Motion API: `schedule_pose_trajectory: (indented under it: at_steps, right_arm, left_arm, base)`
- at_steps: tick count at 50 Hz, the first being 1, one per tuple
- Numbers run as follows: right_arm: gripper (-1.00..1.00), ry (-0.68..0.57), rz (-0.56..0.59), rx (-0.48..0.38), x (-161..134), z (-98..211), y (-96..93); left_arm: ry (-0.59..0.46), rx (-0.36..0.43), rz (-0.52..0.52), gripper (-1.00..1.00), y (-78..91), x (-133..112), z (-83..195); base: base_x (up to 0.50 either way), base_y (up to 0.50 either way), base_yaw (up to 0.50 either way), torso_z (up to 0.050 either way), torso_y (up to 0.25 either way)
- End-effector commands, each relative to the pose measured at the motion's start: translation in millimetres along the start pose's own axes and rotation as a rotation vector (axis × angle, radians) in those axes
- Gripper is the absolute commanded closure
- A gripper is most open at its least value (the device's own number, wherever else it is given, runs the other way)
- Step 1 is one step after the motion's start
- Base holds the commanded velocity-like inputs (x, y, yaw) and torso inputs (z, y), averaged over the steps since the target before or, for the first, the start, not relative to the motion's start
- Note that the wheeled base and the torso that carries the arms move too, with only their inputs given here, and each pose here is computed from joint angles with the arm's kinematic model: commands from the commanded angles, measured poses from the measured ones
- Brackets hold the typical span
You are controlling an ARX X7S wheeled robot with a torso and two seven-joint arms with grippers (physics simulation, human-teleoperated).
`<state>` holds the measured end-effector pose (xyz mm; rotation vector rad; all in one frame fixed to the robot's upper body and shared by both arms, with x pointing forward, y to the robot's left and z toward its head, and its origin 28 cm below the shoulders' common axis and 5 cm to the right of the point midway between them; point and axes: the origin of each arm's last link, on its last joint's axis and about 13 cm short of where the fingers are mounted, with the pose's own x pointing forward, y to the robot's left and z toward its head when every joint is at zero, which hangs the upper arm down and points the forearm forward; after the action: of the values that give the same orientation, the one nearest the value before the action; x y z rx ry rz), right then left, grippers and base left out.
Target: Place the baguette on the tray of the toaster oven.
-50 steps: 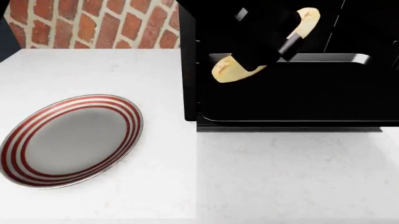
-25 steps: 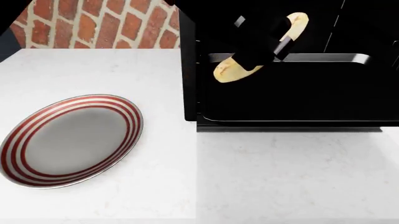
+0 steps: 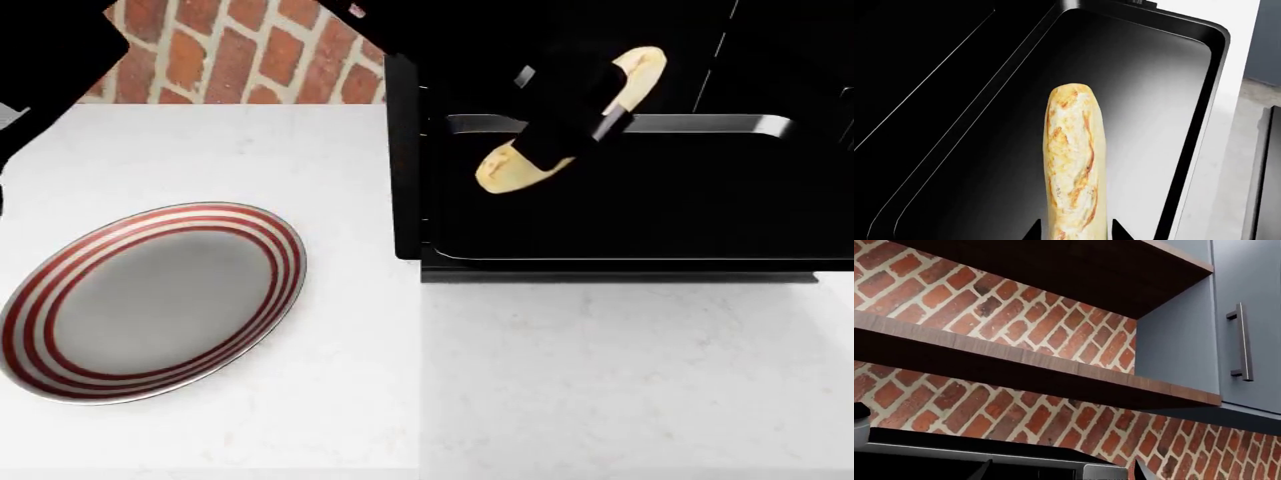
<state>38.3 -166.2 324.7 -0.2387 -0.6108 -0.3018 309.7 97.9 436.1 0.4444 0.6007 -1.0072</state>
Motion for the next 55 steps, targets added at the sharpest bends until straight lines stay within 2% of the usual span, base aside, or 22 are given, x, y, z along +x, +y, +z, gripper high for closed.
schedule_pose_trajectory:
  at_steps: [1,12,16,32,55]
  right_arm:
    - [-1.00,0.009,-0.006,-0.002,-1,-4,-0.9]
    - [-1.00,0.013,-0.008,-0.002,-1,-5,-1.2]
    - [-1.00,0.016,-0.010,-0.002,-2,-6,-1.4]
    - [-1.00,0.027,-0.013,-0.003,-3,-10,-1.7]
    - [-1.00,0.033,-0.009,-0.012,-1,-13,-0.3]
  left_arm:
    - [-0.038,-0.021,-0.004,1.00,0.4,9,-2]
    - [-0.024,-0.032,-0.005,1.00,1.9,18,-8]
    - [0.020,-0.023,-0.005,1.00,2.0,24,-13]
    - [0.027,-0.042,0.050,1.00,11.2,27,-19]
    - [0.060,-0.044,0.065,1.00,15.6,32,-25]
  base:
    - [0.00,0.00,0.00,0.000,0.000]
    - [0.00,0.00,0.00,0.000,0.001]
    - [0.00,0.00,0.00,0.000,0.000]
    - [0.00,0.00,0.00,0.000,0.000]
    - [0.00,0.00,0.00,0.000,0.000]
